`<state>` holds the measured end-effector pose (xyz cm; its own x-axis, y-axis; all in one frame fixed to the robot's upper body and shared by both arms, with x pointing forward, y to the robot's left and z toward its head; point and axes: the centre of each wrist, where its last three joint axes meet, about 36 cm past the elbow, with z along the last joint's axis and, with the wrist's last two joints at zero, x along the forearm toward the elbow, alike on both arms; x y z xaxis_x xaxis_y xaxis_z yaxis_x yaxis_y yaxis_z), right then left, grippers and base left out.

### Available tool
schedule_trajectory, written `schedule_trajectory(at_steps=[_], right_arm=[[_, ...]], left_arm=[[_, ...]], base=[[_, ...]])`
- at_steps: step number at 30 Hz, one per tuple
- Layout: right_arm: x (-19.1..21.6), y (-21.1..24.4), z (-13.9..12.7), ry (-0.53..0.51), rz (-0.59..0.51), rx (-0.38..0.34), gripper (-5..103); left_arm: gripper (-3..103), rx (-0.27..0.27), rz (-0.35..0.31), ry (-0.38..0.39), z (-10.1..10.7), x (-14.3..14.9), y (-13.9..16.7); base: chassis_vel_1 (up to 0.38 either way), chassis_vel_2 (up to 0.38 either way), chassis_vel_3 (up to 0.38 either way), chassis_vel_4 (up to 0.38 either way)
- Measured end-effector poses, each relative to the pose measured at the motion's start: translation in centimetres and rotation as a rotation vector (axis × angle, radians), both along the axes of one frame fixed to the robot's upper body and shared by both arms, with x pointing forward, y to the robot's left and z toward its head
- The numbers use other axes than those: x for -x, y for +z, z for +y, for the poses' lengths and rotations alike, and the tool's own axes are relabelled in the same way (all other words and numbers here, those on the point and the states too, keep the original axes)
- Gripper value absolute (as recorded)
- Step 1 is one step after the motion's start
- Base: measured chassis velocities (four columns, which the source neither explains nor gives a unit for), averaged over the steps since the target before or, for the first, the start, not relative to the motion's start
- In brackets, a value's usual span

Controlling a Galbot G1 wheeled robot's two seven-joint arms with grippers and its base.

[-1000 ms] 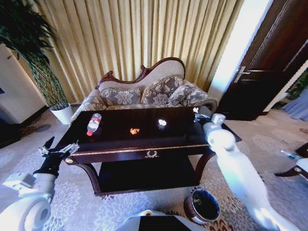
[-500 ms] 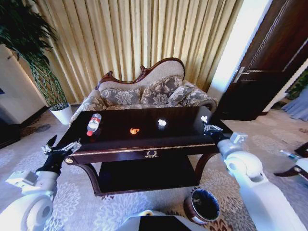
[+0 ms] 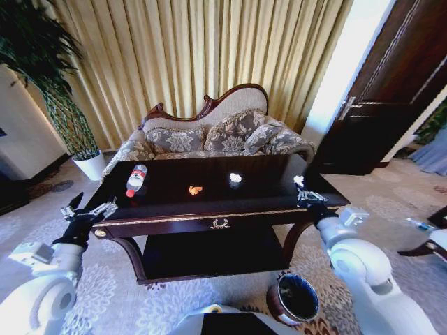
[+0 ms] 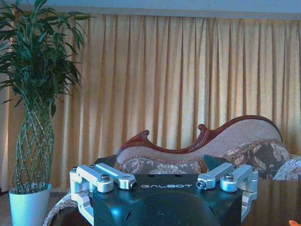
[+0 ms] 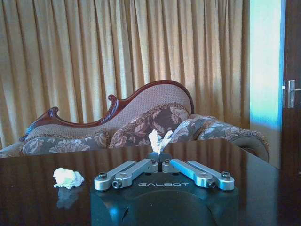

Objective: Move to the front of the table and place the trash on the table into the trash bin.

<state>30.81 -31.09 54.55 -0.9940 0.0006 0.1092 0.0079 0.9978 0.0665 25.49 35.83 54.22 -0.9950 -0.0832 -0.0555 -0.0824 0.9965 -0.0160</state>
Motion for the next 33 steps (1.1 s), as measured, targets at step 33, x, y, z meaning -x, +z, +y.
schedule_trajectory(at_steps=[33], right_arm=[[1.7,0.5,0.1,-0.012,0.004,0.002,0]], left_arm=[[100,-0.006,0.003,-0.003,-0.3,0.8,0.3]], base=[[0.045,-0.046,-0.048,0.046]])
